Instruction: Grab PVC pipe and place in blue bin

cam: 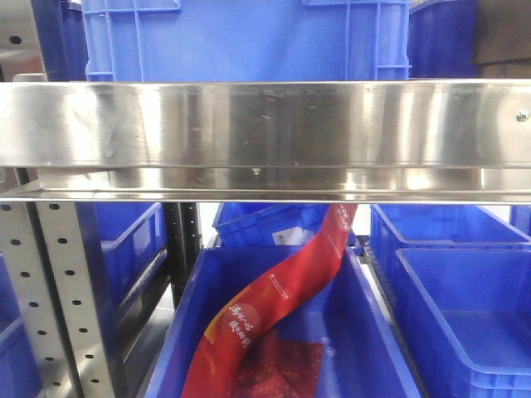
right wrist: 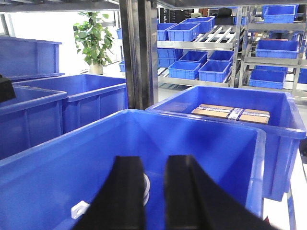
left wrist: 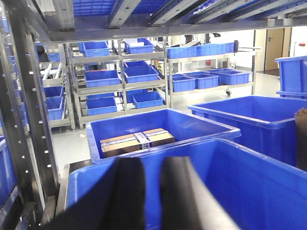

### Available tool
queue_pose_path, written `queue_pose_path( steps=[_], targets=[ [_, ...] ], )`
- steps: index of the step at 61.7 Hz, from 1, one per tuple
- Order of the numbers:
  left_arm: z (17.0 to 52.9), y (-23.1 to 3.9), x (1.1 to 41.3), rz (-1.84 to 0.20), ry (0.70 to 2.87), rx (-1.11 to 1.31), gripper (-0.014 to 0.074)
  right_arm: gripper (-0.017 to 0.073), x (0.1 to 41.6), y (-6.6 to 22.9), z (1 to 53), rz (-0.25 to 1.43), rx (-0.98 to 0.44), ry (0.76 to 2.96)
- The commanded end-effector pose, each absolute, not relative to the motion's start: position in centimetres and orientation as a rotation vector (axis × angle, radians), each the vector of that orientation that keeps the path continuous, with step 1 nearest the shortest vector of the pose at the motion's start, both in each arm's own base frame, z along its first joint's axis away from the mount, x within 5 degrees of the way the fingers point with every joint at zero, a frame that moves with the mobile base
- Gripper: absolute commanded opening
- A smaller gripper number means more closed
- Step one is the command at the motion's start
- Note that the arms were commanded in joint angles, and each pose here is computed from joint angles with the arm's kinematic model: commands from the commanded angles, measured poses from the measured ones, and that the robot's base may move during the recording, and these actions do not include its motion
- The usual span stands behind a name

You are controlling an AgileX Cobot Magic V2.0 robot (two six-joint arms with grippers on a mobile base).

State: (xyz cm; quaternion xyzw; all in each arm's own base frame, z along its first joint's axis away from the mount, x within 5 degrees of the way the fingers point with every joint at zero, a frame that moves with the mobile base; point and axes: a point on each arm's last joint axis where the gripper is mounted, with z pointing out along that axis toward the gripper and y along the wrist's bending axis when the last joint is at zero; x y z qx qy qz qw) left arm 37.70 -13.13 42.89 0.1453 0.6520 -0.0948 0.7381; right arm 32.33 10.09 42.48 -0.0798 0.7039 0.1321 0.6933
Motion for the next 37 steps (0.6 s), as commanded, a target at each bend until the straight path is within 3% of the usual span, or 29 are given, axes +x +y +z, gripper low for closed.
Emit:
queue_pose_path(
  steps=[1,8,37],
  targets=[
    [44.5,-12.7,36.6,-0.209,1.411,0.311,-0.0104,-0.0055,31.7,9.9,43.4,0.287,-0.189,1.554],
    [44.8,-12.4,35.8,-0.198,1.467,0.315,-0.0111,-0.0166,31.2,9.8,43.5,0.288,-0.196,1.578],
    [47.8,-10.9,32.0,-0.191,1.488,0.301,-0.0111,-0.0169,27.8,8.8,46.3,0.289,-0.205,1.536]
  ],
)
